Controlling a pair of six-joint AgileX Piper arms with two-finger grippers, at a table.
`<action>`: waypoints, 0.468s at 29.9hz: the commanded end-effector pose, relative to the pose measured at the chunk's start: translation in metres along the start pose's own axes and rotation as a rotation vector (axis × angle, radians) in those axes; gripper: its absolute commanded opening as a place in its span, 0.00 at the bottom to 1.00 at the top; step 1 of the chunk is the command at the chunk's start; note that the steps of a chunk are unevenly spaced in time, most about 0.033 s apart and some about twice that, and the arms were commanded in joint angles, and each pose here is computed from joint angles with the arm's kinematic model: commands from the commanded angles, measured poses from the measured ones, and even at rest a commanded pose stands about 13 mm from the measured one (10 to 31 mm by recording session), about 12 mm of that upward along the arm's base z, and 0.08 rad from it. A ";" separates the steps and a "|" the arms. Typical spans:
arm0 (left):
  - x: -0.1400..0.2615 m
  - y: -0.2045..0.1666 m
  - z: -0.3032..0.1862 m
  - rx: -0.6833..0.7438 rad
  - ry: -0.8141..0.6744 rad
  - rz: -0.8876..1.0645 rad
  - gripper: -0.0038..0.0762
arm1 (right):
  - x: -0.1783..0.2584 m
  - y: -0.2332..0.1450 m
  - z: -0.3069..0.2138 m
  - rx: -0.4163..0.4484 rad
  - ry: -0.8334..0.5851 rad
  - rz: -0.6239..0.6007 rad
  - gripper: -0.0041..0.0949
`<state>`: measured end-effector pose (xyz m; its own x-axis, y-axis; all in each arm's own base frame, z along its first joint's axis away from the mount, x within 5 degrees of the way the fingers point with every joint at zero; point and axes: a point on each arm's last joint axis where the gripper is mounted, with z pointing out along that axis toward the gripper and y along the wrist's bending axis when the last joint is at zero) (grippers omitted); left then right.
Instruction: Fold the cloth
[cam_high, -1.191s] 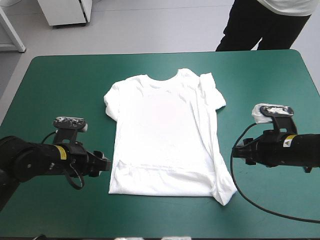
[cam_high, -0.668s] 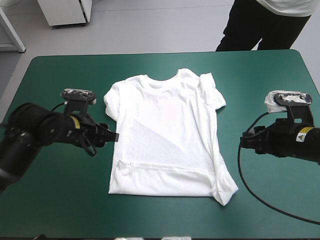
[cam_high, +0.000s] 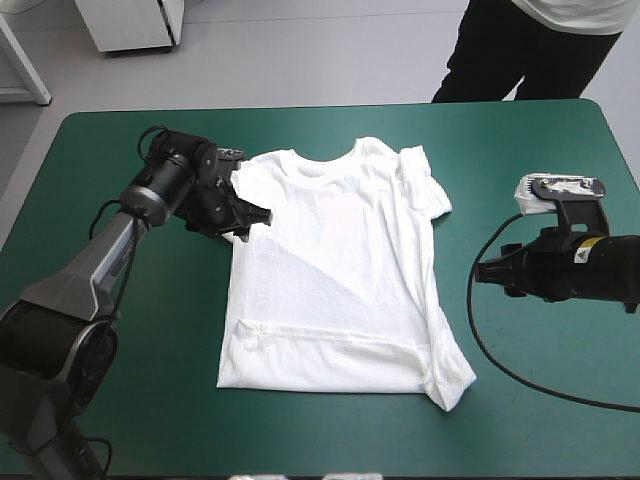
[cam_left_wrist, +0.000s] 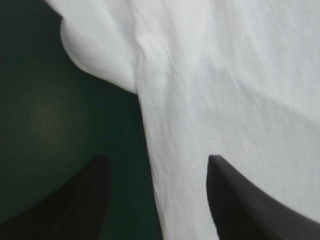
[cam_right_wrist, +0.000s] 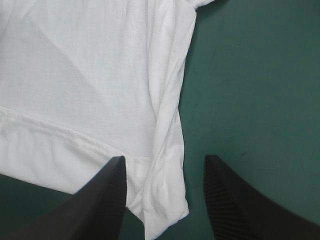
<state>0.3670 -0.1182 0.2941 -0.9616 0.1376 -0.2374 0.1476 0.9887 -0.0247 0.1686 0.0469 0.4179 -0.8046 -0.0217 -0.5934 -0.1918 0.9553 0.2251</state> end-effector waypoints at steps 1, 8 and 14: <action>-0.006 -0.001 0.001 0.004 0.004 0.001 0.57 | -0.007 0.000 -0.004 0.002 -0.020 -0.009 0.49; -0.016 -0.002 0.038 -0.013 0.025 -0.009 0.57 | -0.009 -0.001 0.003 0.004 0.001 -0.005 0.49; -0.016 -0.004 0.069 -0.014 0.112 -0.019 0.55 | -0.010 -0.003 0.004 0.032 0.002 -0.014 0.49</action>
<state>0.3967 -0.1279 0.2146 -0.9869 0.1382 -0.0830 0.1386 0.9903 -0.0001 0.1821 0.0471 0.4093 -0.8279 -0.0359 -0.5597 -0.1782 0.9630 0.2019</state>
